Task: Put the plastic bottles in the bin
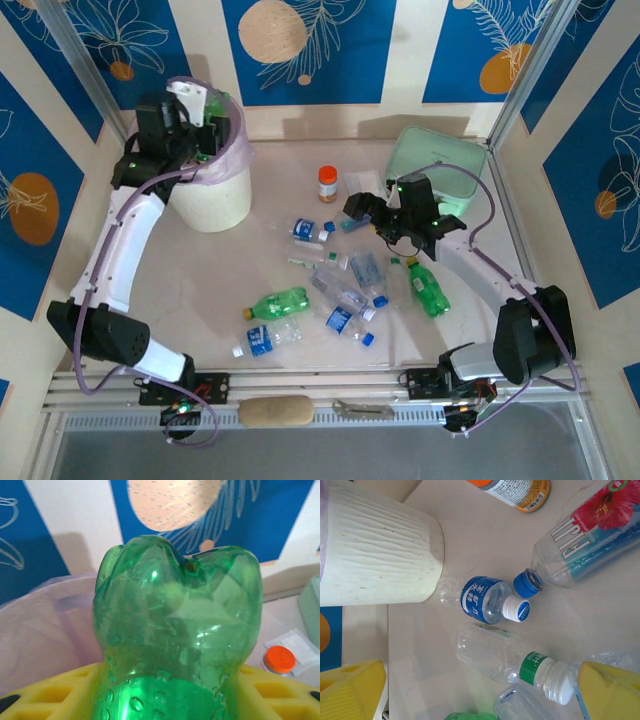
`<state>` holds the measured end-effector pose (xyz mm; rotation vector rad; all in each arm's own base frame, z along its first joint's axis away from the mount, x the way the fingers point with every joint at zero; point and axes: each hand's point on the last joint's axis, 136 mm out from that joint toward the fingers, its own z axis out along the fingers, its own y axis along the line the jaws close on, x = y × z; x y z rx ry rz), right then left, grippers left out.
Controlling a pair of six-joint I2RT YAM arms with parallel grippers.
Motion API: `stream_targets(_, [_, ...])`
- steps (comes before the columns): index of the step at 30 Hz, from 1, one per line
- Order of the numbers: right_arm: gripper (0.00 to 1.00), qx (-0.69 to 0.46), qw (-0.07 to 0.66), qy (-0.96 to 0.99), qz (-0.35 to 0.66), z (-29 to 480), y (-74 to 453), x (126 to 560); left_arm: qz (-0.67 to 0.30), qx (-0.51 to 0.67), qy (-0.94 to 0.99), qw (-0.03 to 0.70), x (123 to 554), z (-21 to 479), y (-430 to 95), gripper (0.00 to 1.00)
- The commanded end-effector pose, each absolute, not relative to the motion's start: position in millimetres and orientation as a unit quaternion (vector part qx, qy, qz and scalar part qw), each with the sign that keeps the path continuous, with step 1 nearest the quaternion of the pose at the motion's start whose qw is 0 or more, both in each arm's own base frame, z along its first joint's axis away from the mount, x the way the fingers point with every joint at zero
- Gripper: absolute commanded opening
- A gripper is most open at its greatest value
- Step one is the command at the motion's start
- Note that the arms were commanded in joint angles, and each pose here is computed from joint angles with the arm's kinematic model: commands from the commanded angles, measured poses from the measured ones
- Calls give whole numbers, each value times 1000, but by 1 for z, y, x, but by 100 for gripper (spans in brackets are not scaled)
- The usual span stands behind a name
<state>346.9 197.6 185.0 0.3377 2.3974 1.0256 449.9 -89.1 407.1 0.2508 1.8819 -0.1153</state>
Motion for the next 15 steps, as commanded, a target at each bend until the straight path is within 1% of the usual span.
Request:
stream_targets(1, [99,120,260,879,381,190,194,341,-53,101,778,618,457,437,-80,56])
stream_targets(5, [99,123,262,879,378,191,190,338,-46,67,763,641,465,450,-57,56])
stream_targets(9, [99,125,265,879,376,192,187,335,-31,52,749,660,472,456,-46,56])
stream_targets(15, [99,126,273,878,372,195,182,331,10,38,743,669,486,448,-29,57])
